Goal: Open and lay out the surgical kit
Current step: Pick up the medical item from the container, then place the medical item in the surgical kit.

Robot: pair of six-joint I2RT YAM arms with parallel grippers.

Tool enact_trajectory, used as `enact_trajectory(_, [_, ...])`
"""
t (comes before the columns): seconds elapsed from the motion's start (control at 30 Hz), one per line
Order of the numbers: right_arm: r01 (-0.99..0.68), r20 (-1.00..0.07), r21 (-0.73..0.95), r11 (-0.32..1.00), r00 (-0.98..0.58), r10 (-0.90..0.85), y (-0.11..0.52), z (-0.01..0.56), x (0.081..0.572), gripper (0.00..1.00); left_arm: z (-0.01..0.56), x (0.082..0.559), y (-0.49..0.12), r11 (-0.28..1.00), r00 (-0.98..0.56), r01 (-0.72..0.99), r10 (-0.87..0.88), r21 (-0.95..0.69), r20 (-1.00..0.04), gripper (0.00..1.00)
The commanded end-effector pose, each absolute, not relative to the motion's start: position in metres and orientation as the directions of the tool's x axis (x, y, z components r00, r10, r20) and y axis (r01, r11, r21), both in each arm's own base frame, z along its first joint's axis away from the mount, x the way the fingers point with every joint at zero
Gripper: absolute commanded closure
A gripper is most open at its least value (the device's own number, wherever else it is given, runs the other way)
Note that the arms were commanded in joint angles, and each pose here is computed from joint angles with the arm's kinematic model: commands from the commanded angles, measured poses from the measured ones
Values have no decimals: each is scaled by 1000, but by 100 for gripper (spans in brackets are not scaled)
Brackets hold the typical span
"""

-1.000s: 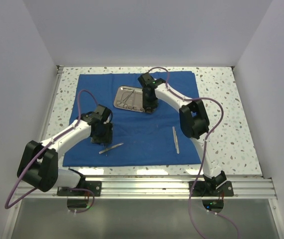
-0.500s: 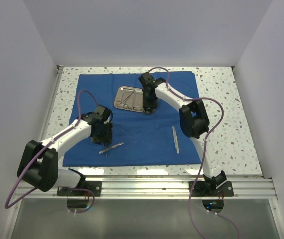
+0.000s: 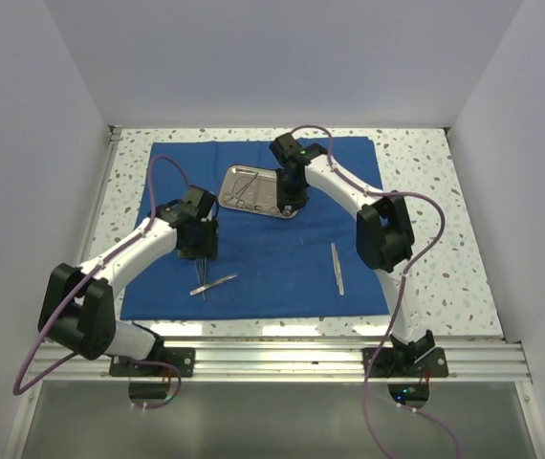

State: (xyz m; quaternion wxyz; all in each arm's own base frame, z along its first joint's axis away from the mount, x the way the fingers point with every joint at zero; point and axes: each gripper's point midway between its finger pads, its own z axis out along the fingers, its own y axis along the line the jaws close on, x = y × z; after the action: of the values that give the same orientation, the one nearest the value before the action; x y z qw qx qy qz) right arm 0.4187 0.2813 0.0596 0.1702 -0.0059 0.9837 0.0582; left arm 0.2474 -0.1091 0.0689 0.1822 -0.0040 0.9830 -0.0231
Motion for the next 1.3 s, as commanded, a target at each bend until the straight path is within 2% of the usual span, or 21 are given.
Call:
enact_trajectory(0.0, [-63, -369, 198, 978, -929, 15, 285, 115, 392, 100, 89, 277, -107, 1000, -907, 1, -7, -18, -420, 45])
enact_trajectory(0.37, [-204, -290, 261, 944, -949, -125, 297, 108, 254, 100, 135, 385, -122, 1000, -852, -7, -21, -28, -524, 45])
enact_trajectory(0.53, [-236, -280, 260, 936, -946, -161, 304, 92, 228, 100, 139, 418, -130, 1000, -847, -1, -15, -26, -531, 45])
enact_trajectory(0.73, [-230, -206, 257, 939, -962, -179, 310, 53, 210, 100, 140, 444, -136, 999, -839, 2, -20, -39, -543, 45])
enact_trajectory(0.77, [-234, -190, 258, 937, -964, -188, 313, 48, 207, 91, 139, 449, -137, 999, -839, 5, -17, -38, -544, 45])
enact_trajectory(0.8, [-237, -189, 259, 936, -963, -191, 314, 48, 208, 59, 137, 452, -138, 999, -841, 7, -15, -37, -542, 45])
enact_trajectory(0.9, [-255, -213, 256, 932, -956, -203, 315, 57, 209, 27, 133, 463, -144, 999, -836, 33, 5, -42, -549, 46])
enact_trajectory(1.27, [-308, -387, 93, 947, -887, -251, 275, 150, 233, 21, 90, 516, -166, 992, -829, 122, 81, -36, -553, 50])
